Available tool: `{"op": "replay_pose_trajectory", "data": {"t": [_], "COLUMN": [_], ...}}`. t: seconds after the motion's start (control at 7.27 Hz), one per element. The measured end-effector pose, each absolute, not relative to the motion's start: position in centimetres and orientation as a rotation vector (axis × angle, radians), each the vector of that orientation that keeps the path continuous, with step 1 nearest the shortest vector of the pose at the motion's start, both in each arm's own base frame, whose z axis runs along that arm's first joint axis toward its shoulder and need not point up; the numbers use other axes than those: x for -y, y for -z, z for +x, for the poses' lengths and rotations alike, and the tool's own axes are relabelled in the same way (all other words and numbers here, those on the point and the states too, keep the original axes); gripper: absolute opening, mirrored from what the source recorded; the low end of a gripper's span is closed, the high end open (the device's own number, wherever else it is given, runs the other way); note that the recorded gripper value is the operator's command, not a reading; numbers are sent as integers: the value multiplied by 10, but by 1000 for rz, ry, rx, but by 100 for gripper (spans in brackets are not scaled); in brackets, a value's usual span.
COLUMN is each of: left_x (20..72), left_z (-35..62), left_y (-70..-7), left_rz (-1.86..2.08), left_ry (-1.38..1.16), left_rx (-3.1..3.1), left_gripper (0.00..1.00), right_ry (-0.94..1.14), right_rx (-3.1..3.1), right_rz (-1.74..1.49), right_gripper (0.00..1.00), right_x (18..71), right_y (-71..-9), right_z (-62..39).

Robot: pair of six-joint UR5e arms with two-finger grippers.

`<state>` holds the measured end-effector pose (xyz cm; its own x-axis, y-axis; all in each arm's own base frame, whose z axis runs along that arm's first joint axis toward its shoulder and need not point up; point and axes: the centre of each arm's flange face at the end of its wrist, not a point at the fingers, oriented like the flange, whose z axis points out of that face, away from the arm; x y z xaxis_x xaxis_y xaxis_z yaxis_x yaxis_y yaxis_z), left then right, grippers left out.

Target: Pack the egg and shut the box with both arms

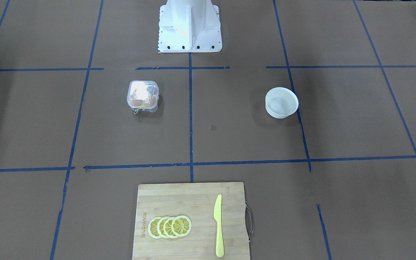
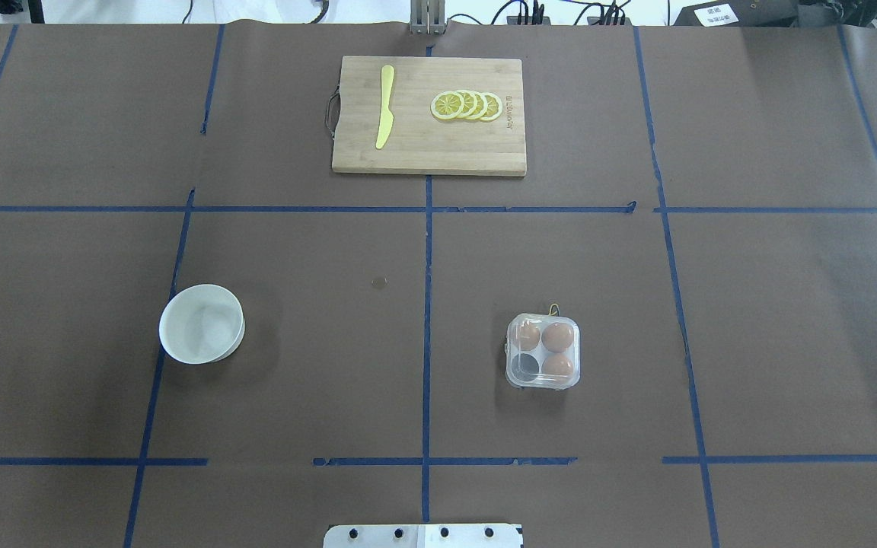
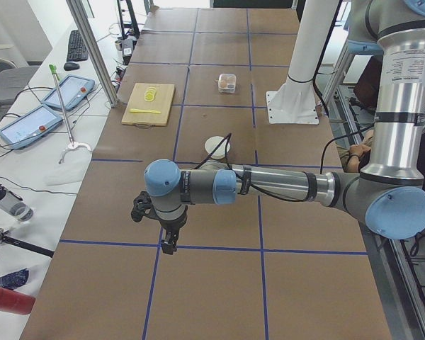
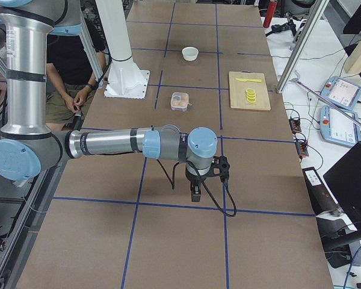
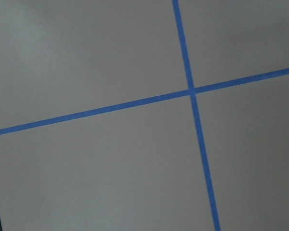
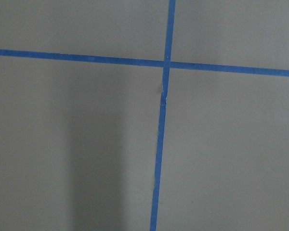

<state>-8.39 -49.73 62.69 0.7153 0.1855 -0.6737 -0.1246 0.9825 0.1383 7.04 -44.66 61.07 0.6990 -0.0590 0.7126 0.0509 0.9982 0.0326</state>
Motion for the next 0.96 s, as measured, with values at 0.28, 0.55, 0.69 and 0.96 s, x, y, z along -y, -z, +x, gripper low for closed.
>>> {"op": "replay_pose_trajectory", "data": {"t": [0.28,0.55,0.69,0.96], "left_x": [497,496,497,497], "left_z": [-83,-82,-83,-83], "left_y": [-630,-633,-634,-634], "left_rz": [77,72,69,68], "left_ry": [-167,-166,-163,-161], "left_rx": [-756,-756,-756,-756], "left_gripper": [100,100,100,100], "right_ry": [53,51,50,49], "right_rx": [803,804,804,803], "right_rz": [18,18,18,17], "right_gripper": [100,100,100,100], "right_x": [445,445,445,445], "right_y": [-610,-611,-611,-611], "right_z": [74,75,75,75]}}
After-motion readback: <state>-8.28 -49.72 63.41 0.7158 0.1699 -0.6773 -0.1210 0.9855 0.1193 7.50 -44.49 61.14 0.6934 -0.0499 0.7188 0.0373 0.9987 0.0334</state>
